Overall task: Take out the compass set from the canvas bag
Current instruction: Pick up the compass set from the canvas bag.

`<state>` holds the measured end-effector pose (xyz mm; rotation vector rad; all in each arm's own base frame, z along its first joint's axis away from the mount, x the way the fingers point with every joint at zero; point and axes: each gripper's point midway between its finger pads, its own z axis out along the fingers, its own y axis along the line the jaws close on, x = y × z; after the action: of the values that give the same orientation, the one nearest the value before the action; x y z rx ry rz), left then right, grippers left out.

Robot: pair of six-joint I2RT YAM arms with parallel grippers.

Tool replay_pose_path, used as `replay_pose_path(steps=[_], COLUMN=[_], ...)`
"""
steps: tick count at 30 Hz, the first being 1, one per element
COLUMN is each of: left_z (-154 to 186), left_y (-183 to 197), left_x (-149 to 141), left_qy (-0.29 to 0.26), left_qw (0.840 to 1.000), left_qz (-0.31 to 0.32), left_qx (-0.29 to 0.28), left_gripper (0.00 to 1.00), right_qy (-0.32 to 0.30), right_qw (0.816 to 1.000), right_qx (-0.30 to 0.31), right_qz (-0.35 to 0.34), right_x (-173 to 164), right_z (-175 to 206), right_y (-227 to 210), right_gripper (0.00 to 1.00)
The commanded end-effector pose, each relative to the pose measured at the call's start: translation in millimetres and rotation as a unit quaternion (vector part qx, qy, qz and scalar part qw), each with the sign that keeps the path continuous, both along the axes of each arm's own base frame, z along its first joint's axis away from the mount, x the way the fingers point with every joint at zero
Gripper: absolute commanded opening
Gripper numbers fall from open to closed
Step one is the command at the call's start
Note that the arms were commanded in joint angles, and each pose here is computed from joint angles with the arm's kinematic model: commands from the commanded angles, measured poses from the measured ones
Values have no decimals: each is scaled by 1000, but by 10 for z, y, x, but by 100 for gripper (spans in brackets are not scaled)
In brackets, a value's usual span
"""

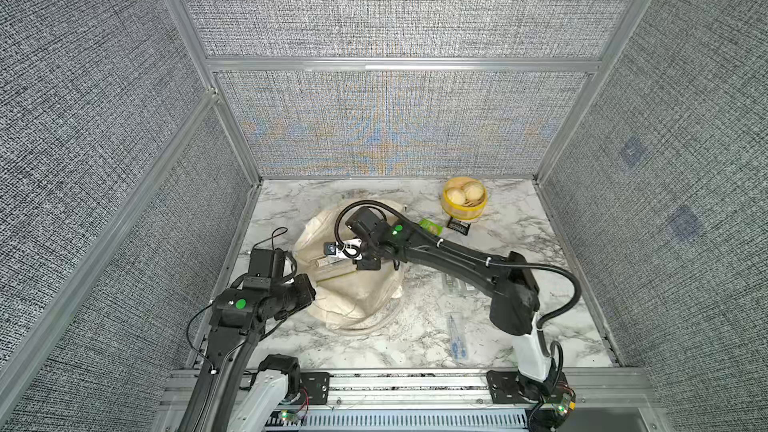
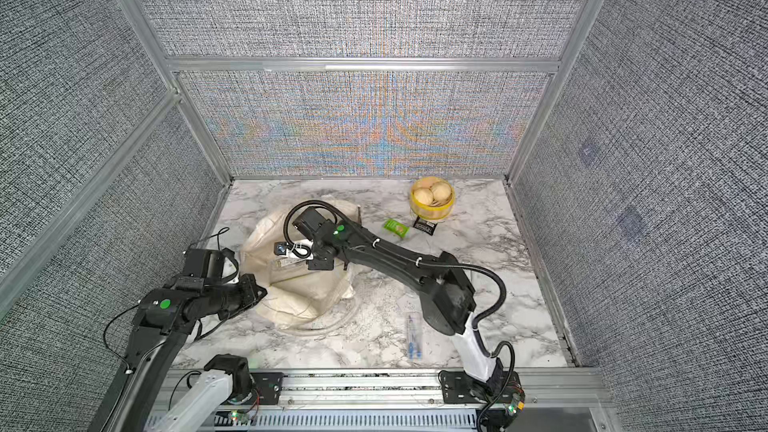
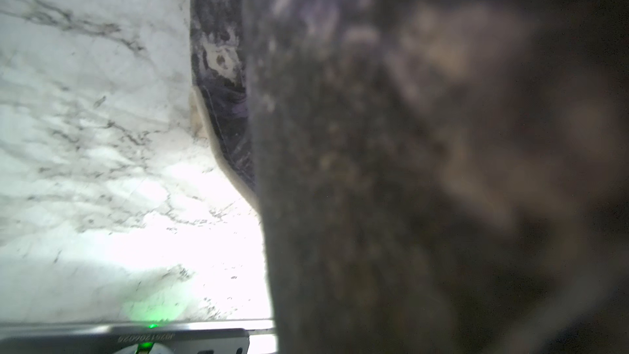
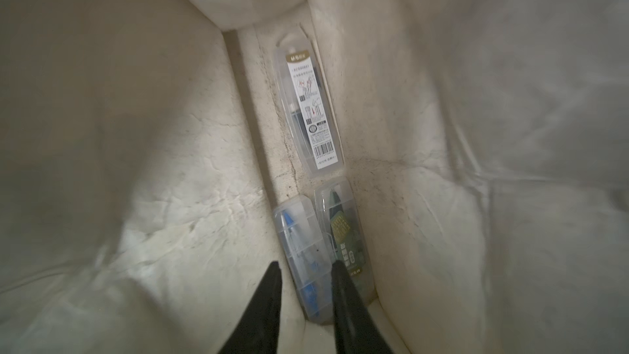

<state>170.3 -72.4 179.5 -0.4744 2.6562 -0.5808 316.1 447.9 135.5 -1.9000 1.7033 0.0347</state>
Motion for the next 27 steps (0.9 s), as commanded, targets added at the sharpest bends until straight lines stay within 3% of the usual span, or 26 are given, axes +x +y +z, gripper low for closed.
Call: replay_pose_path(steps=[1,7,15,19,27], left_z=[-113,-151,-163,-161,-151], left_y=[72,57,59,70,55], left_x=[-154,-108,-103,-115,-123], left_qy=[30,33,35,32,27], left_qw=[999,999,999,999,1000], left_qz=[3,-1,-3,-1,-4], left_qx=[19,19,21,22,16], left_gripper=[0,0,0,0,0], right_qy=[4,31,31,43,90], right_qw=[999,995,997,997,992], right_qx=[-9,-52,-17,-12,-47], right_qz=[-32,-78,-63,-58,-73], right_x=[171,155,228,296,302], right_z=[-254,-701,-601,-716,-929], right_y=[-62,-446,-236,-143,-468], right_gripper=[28,34,56,59,66])
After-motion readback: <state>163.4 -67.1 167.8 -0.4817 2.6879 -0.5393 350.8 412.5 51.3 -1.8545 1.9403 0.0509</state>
